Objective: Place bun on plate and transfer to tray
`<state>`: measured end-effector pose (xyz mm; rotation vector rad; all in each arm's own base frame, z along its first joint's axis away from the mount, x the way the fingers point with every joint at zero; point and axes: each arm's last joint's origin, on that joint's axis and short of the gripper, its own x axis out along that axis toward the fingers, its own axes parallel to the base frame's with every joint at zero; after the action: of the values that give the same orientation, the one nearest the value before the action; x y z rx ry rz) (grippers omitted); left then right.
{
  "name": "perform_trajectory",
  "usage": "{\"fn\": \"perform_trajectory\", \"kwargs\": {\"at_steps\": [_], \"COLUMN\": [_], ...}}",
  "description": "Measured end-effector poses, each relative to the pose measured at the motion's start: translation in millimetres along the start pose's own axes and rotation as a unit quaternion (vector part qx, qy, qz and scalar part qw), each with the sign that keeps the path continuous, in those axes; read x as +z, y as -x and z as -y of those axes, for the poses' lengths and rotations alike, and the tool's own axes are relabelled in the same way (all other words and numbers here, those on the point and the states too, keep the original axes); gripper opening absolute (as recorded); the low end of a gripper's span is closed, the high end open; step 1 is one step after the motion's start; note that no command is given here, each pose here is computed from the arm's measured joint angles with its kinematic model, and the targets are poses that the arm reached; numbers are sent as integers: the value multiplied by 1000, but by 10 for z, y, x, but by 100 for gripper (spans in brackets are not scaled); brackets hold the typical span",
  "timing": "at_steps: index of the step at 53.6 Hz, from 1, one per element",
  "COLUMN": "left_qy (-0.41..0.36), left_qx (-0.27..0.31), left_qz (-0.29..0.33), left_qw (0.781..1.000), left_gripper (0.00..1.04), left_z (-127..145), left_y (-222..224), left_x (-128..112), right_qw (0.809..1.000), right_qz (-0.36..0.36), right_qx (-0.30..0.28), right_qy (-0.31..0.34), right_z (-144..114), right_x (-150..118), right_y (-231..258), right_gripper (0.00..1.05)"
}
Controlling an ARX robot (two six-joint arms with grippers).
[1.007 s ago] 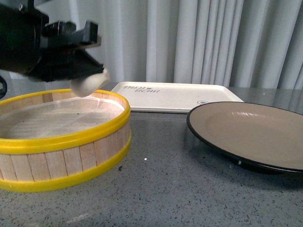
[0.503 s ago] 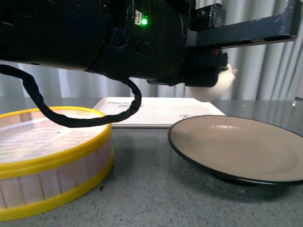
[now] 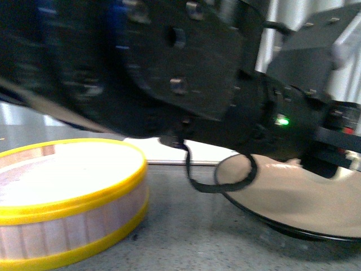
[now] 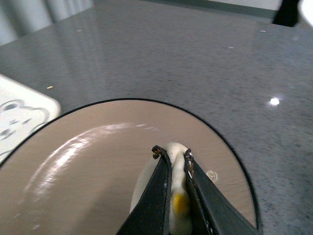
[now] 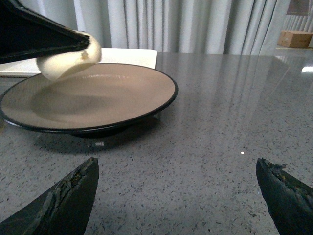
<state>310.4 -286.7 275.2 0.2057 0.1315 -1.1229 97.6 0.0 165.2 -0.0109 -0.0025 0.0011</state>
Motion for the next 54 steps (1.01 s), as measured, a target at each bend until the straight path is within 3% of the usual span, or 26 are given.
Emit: {"fn": "perform_trajectory", "kwargs": {"at_steps": [12, 23, 39, 48, 54], "left_qy": [-26, -17, -31, -39, -37], "left_qx": [-36, 15, 42, 51, 57], "left_qz": [-27, -19, -119, -123, -123], "left_qw": [999, 1000, 991, 990, 990], "left_gripper": [5, 5, 5, 5, 25], "left_z": [-128, -446, -521, -516, -520], "left_y": [-135, -215, -351, -364, -364], "left_x": [-2, 151, -174, -187, -184], "right_qw": [1000, 1000, 1000, 1000, 1000], "right_qz": [0, 0, 0, 0, 0], "right_qx": [0, 0, 0, 0, 0], "right_qy": [0, 0, 0, 0, 0], "right_z": [0, 0, 0, 0, 0], "right_x": [0, 0, 0, 0, 0], "right_y": [0, 0, 0, 0, 0], "right_gripper": [96, 96, 96, 96, 96]}}
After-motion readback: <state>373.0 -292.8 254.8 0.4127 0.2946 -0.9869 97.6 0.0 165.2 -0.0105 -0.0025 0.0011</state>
